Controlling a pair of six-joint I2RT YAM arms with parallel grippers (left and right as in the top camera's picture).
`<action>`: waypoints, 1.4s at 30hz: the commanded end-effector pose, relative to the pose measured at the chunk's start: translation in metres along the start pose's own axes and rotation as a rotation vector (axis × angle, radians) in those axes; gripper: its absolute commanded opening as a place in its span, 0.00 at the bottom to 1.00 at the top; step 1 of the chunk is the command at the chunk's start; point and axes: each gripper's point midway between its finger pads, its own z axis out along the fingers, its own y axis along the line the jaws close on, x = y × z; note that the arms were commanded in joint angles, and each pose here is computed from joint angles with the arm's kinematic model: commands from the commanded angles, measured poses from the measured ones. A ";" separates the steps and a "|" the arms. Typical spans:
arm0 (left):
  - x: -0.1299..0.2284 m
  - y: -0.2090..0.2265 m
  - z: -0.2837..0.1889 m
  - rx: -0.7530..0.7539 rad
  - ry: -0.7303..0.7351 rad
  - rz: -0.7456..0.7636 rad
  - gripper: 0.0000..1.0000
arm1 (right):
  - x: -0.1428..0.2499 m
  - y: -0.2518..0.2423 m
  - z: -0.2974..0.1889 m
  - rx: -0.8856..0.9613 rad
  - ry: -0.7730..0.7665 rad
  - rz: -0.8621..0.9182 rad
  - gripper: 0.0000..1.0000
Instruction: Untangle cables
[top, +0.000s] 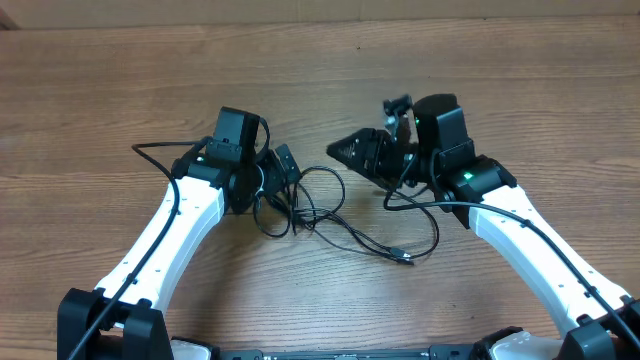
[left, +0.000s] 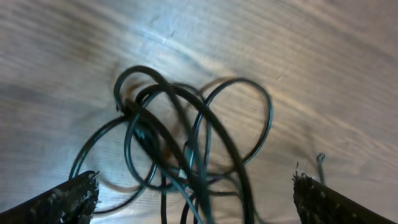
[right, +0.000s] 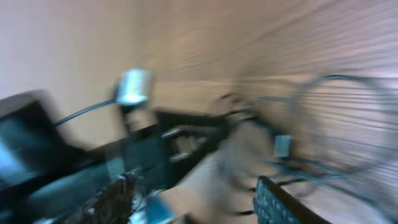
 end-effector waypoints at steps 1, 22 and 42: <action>0.010 0.000 0.001 0.015 0.057 0.011 1.00 | -0.024 -0.027 -0.010 0.183 -0.150 -0.074 0.66; 0.040 0.075 0.017 -0.259 0.097 0.027 0.80 | -0.018 -0.071 -0.023 0.400 -0.172 -0.008 0.80; 0.061 0.107 0.070 -0.184 0.023 0.009 0.46 | -0.017 -0.072 -0.023 0.404 -0.168 -0.004 0.83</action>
